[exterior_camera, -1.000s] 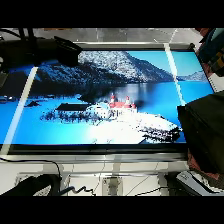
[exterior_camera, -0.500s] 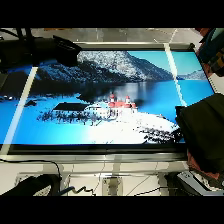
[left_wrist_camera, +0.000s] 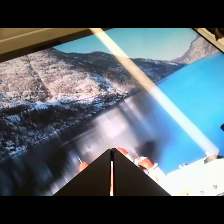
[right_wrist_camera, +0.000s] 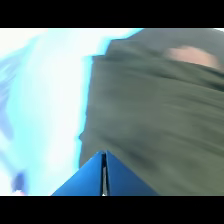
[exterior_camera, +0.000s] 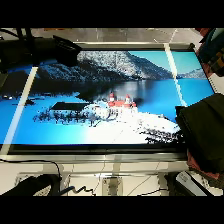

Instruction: Fold the clothes and pants, and hang the long-sleeved shirts on hangers.

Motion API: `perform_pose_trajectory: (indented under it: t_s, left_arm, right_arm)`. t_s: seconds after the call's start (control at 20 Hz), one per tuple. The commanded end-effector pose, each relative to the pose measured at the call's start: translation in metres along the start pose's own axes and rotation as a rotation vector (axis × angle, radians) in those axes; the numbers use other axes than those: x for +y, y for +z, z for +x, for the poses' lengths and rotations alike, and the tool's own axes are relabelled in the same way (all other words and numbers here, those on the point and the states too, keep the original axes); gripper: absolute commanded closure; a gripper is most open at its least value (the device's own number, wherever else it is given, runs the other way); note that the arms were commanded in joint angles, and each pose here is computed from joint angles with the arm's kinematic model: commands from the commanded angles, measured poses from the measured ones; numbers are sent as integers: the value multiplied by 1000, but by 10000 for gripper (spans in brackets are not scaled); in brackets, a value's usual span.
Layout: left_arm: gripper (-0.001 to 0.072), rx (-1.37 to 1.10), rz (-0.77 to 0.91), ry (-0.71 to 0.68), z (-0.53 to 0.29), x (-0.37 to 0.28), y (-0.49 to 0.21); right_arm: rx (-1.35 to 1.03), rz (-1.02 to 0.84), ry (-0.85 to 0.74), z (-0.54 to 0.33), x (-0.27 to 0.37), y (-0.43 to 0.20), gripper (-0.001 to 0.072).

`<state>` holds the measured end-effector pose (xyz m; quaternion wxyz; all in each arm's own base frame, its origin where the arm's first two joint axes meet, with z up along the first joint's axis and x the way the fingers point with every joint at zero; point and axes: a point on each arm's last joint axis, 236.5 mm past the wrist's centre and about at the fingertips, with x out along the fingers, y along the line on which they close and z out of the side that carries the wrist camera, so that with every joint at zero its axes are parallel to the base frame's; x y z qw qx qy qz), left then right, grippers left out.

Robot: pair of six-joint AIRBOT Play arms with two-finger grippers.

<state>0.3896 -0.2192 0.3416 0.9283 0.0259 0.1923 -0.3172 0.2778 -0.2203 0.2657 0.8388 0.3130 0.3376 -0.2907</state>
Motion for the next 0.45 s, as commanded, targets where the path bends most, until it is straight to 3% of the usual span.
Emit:
perform_pose_trajectory:
  t_s: [0.0,0.2,0.4]
  left_arm:
    - [686,-1,0,1,0,0,0]
    - [687,-1,0,1,0,0,0]
    - [686,-1,0,1,0,0,0]
  right_arm:
    - [-46,-270,158,9,103,-16,681]
    - [-85,-569,248,-1,191,-64,682]
    - [-63,-789,286,-3,229,-107,680]
